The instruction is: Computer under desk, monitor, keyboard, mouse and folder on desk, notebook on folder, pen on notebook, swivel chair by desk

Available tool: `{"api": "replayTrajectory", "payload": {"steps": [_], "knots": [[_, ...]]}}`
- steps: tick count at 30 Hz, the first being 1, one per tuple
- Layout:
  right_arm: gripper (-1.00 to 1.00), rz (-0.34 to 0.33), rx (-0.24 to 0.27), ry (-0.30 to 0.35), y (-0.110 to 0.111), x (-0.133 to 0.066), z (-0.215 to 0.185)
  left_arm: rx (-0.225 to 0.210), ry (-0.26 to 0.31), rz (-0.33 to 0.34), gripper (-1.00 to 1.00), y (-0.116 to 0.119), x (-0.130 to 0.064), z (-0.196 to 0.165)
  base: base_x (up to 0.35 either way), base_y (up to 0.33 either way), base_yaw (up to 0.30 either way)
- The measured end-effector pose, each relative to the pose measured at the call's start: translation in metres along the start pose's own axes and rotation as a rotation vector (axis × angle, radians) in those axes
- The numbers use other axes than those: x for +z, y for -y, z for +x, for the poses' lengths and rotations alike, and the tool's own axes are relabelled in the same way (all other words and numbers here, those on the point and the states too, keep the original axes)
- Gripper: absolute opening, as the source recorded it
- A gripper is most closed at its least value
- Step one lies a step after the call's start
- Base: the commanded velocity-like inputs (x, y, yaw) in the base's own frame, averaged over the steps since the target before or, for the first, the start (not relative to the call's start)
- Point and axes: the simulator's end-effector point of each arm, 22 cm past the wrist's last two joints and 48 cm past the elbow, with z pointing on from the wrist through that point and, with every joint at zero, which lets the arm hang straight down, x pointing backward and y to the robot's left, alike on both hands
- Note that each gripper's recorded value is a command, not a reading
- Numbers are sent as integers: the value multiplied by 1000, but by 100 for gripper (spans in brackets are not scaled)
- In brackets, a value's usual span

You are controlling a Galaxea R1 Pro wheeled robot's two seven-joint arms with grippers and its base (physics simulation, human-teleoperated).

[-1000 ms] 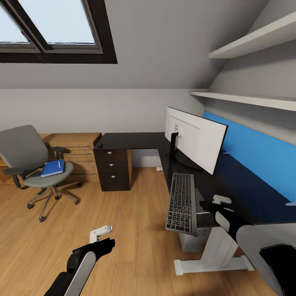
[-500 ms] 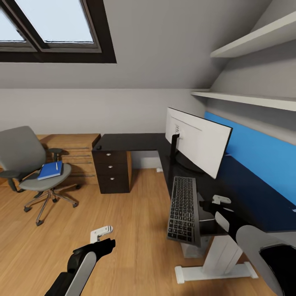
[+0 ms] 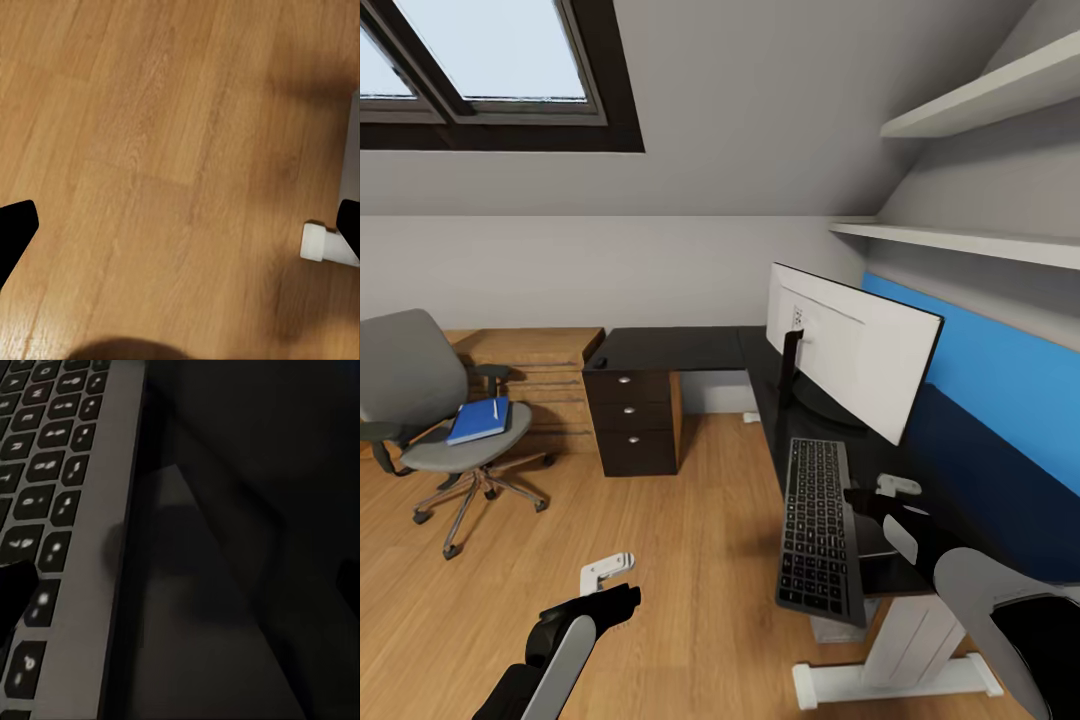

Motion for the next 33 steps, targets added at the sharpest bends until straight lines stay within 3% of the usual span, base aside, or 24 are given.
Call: {"api": "replayTrajectory", "payload": {"steps": [10,33], "knots": [[100,-33,-13,0,-7,0,0,-2,1,-3,100,-1,1,0,70,63,0],[100,-29,-18,-4,-7,0,1,-4,0,-2,100,0,1,1,34,31,0]]}}
